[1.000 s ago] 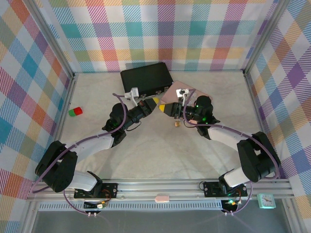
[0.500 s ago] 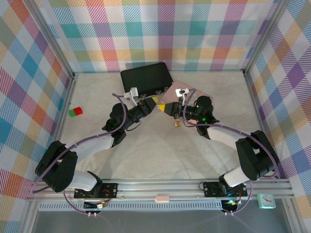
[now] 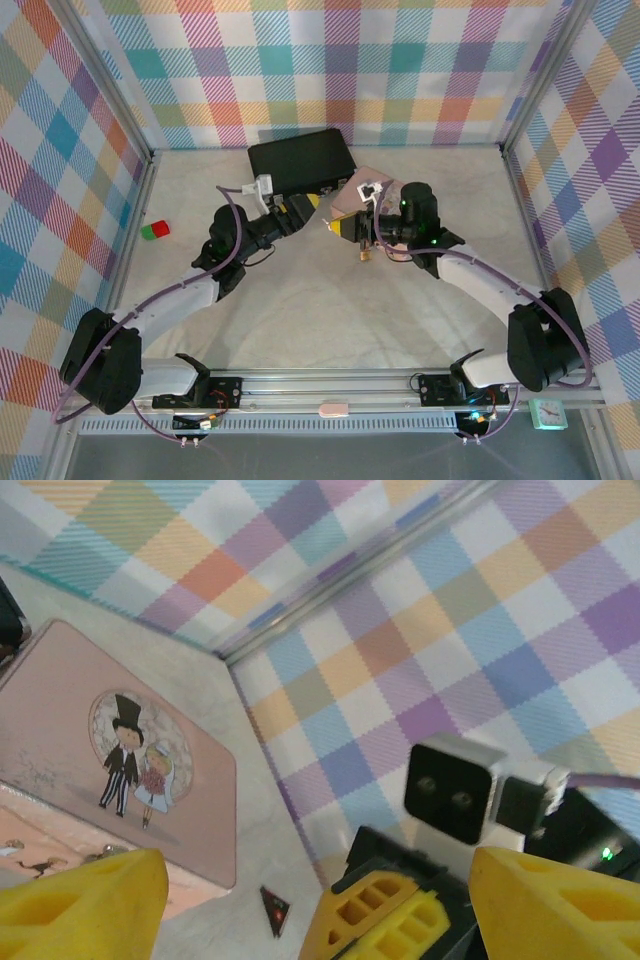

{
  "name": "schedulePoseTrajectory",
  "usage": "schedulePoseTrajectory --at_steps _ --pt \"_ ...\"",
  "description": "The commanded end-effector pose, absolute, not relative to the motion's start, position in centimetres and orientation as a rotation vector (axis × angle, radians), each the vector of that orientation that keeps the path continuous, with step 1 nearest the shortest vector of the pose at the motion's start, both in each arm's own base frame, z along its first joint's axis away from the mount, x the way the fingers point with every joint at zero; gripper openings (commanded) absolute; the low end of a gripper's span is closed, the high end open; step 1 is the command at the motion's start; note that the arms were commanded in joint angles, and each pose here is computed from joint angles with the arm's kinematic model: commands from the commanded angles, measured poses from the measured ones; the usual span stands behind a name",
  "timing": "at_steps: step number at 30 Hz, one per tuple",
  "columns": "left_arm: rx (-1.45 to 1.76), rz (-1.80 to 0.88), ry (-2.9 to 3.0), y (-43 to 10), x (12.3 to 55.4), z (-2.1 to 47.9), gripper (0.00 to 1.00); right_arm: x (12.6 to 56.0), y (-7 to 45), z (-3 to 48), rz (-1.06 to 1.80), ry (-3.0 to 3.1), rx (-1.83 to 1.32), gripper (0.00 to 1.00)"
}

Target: Unlock the padlock with the key

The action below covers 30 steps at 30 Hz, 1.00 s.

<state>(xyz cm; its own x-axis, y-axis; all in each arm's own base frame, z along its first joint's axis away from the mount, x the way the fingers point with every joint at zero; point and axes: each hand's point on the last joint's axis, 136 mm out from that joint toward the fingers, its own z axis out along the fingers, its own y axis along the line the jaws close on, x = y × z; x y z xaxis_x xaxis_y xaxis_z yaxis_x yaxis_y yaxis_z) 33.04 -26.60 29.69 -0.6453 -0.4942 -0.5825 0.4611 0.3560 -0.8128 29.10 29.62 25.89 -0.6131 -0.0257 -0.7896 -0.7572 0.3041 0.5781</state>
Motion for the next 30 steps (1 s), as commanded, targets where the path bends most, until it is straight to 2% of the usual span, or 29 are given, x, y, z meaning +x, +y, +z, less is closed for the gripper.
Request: schedulePoseTrajectory --at_steps 1,8,11,14,15,23,26,28,30 --pt "0.165 -1.433 1.858 -28.3 31.6 28.8 0.77 27.5 29.2 26.4 1.331 1.888 -0.831 0.00" --pt "0.254 -1.521 1.827 -29.7 30.3 29.2 0.64 27.7 29.2 27.8 1.402 1.845 -0.798 0.00" --pt "0.261 -1.537 1.823 -30.1 30.1 29.1 0.55 28.1 29.1 27.9 1.432 1.841 -0.770 0.00" --pt "0.266 -1.553 1.819 -30.3 30.0 29.1 0.37 28.6 29.1 27.8 1.446 1.842 -0.747 0.00" --pt "0.265 -1.557 1.819 -30.3 30.0 29.1 0.34 28.6 29.1 27.8 1.453 1.845 -0.745 0.00" --pt "0.267 -1.564 1.809 -30.6 30.1 29.4 0.24 28.8 29.4 27.7 1.491 1.849 -0.743 0.00" --pt "0.265 -1.568 1.804 -30.7 30.3 29.5 0.15 28.9 29.5 27.6 1.500 1.855 -0.747 0.00" --pt "0.261 -1.572 1.800 -30.7 30.4 29.6 0.01 28.9 29.5 27.5 1.501 1.860 -0.745 0.00" --pt "0.250 -1.569 1.800 -30.6 30.5 29.5 0.00 29.0 29.4 27.5 1.490 1.862 -0.735 0.00"
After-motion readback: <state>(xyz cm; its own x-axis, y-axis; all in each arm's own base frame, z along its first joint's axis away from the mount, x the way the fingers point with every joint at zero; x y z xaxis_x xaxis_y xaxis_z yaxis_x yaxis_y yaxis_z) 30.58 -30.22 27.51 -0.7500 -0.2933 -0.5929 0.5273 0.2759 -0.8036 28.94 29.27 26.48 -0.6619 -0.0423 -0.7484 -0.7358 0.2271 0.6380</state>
